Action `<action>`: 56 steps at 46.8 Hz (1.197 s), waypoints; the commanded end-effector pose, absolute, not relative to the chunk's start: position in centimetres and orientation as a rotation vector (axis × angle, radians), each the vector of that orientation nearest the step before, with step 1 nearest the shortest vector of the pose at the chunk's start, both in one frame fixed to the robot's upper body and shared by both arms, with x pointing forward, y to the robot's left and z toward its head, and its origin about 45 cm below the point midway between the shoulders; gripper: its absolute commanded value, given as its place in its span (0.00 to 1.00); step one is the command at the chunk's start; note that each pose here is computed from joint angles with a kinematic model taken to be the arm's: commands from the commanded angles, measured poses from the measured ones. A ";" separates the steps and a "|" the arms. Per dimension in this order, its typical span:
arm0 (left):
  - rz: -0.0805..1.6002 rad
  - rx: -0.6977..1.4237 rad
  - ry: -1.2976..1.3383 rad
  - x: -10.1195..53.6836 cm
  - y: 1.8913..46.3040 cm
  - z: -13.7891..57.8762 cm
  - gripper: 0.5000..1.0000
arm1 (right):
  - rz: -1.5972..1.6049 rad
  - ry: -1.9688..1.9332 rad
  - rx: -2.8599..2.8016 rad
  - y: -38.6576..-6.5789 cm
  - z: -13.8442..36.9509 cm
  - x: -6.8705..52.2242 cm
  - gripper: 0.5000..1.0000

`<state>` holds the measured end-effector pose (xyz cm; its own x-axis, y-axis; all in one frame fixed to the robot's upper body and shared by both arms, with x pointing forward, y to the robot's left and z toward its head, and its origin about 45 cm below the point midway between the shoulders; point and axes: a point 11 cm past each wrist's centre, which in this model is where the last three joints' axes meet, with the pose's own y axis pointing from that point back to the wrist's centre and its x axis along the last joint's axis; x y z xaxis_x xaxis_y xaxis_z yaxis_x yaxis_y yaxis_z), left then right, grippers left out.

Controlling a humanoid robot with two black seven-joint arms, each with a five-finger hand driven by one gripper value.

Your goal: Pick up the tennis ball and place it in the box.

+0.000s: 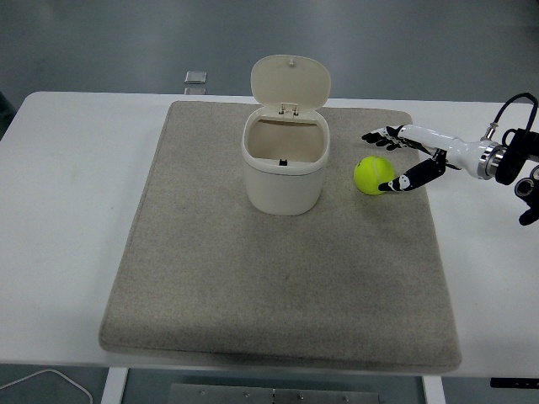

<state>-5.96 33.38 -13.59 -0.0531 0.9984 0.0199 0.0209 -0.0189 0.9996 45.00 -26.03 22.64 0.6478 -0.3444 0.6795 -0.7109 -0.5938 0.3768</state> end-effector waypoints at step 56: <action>1.254 1.212 1.255 -5.9 33.4 -13.6 0.99 | 0.732 -0.792 2.196 -25.0 20.5 44.8 0.10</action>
<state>-5.94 33.38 -13.59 -0.0534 0.9984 0.0199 0.0204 -0.0189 0.9996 44.77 -25.06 20.47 0.6540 -0.3233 0.6839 -0.7075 -0.5815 0.4016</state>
